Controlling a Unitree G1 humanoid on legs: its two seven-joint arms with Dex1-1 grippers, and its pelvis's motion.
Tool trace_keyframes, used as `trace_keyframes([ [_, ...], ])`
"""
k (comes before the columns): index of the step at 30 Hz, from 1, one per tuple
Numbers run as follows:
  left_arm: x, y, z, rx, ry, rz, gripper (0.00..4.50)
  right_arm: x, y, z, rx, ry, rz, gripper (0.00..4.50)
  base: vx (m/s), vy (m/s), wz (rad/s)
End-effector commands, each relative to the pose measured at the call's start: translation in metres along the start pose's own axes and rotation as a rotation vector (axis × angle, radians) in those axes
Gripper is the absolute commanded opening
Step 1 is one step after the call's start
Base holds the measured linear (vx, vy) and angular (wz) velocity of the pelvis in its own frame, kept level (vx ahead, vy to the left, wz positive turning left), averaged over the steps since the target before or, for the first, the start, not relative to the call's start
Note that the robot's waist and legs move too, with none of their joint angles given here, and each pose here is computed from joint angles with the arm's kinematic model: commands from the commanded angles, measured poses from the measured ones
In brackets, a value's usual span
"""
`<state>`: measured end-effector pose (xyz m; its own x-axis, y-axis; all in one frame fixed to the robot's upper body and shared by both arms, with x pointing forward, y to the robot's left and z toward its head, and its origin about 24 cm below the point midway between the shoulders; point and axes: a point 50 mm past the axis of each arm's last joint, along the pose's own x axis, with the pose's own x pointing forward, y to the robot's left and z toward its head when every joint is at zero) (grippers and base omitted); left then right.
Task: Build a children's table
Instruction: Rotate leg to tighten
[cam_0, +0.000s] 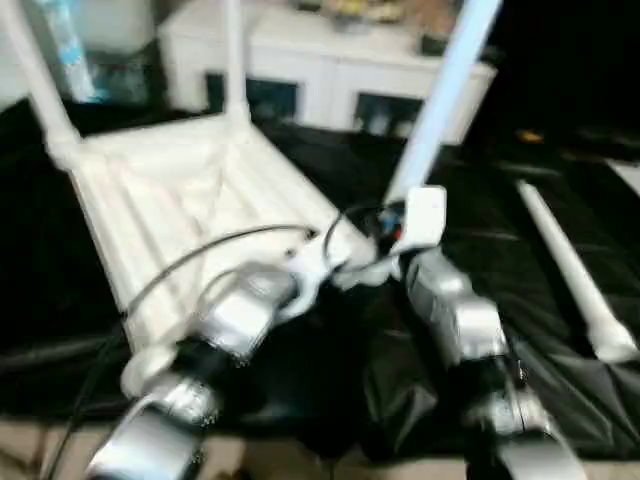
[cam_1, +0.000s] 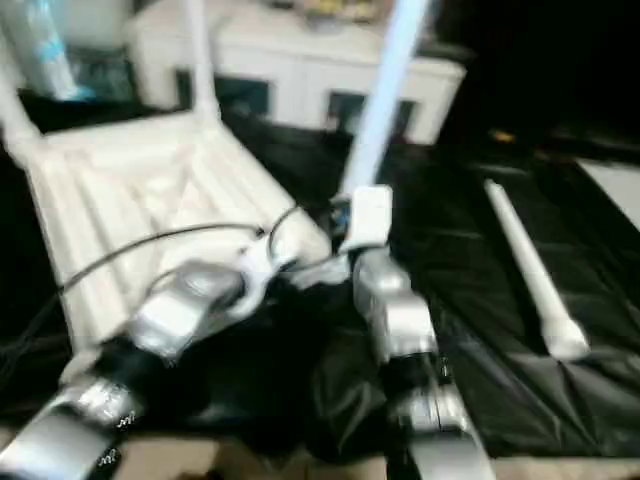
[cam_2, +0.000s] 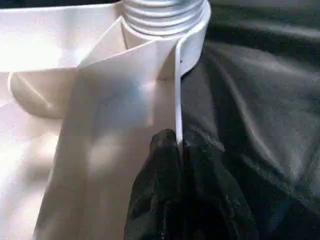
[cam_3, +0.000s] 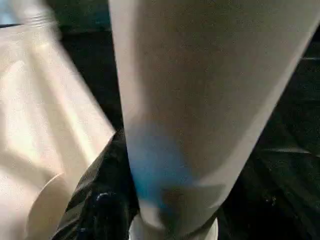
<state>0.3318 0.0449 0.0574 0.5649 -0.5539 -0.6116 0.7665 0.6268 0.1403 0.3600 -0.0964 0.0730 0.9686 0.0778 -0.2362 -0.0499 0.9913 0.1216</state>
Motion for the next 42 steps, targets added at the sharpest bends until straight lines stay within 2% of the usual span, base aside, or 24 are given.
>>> trace_keyframes([
  [1,-0.002,-0.001,0.032,0.003,-0.083,0.051,0.0,-0.002,-0.014,-0.047,0.011,0.192,-0.129,1.85,0.036,0.1,-0.31],
  [7,0.0,-0.009,0.039,-0.033,-0.086,0.052,0.0,0.002,-0.014,-0.045,0.021,0.19,-0.174,1.85,-0.01,0.02,0.06],
  [16,-0.001,-0.004,0.037,-0.054,-0.067,0.083,0.0,0.006,-0.006,-0.042,0.012,0.167,-0.139,1.85,0.0,0.0,0.0],
  [17,-0.002,-0.003,0.035,-0.045,-0.069,0.084,0.0,0.007,-0.001,-0.038,0.057,0.143,-0.087,2.2,0.0,0.0,0.0],
  [19,-0.003,-0.002,0.034,-0.034,-0.069,0.082,0.0,0.007,-0.001,-0.037,0.066,0.138,-0.077,2.55,0.0,0.0,0.0],
  [22,-0.006,0.0,0.032,-0.005,-0.079,0.069,0.0,0.006,0.0,-0.033,0.078,0.121,-0.046,2.64,0.0,0.0,0.0],
  [24,-0.009,0.003,0.029,0.002,-0.087,0.056,0.0,0.005,-0.002,-0.027,0.07,0.091,-0.006,2.95,0.0,0.0,0.0],
  [29,-0.015,0.007,0.024,0.024,-0.093,0.037,0.0,0.0,-0.006,-0.011,0.053,0.015,0.074,3.37,0.0,0.0,0.0],
  [32,-0.018,0.007,0.022,0.059,-0.119,-0.01,0.0,-0.01,-0.007,0.003,0.016,-0.061,0.189,3.59,0.0,0.0,0.0],
  [34,-0.02,0.007,0.021,0.079,-0.132,-0.026,0.0,-0.013,-0.008,0.005,0.009,-0.075,0.216,3.8,0.0,0.0,0.0],
  [36,-0.026,0.007,0.009,0.095,-0.13,-0.105,0.0,-0.029,-0.015,0.009,-0.038,-0.099,0.337,3.95,0.0,0.0,0.0],
  [37,-0.03,0.008,0.003,0.124,-0.13,-0.146,0.0,-0.037,-0.019,0.009,-0.057,-0.079,0.395,3.95,0.0,0.0,0.0],
  [38,-0.034,0.008,-0.002,0.159,-0.129,-0.185,0.0,-0.045,-0.022,0.008,-0.071,-0.049,0.452,4.24,0.0,0.0,0.0],
  [39,-0.034,0.008,-0.002,0.159,-0.129,-0.185,0.0,-0.045,-0.022,0.008,-0.071,-0.049,0.452,4.3,0.0,0.0,0.0],
  [40,-0.04,0.012,-0.011,0.179,-0.116,-0.217,0.0,-0.058,-0.029,0.005,-0.115,0.0,0.556,4.3,0.0,0.0,0.0],
  [42,-0.046,0.011,-0.015,0.206,-0.122,-0.264,0.0,-0.068,-0.034,0.003,-0.141,0.038,0.63,4.41,0.0,0.0,0.0],
])
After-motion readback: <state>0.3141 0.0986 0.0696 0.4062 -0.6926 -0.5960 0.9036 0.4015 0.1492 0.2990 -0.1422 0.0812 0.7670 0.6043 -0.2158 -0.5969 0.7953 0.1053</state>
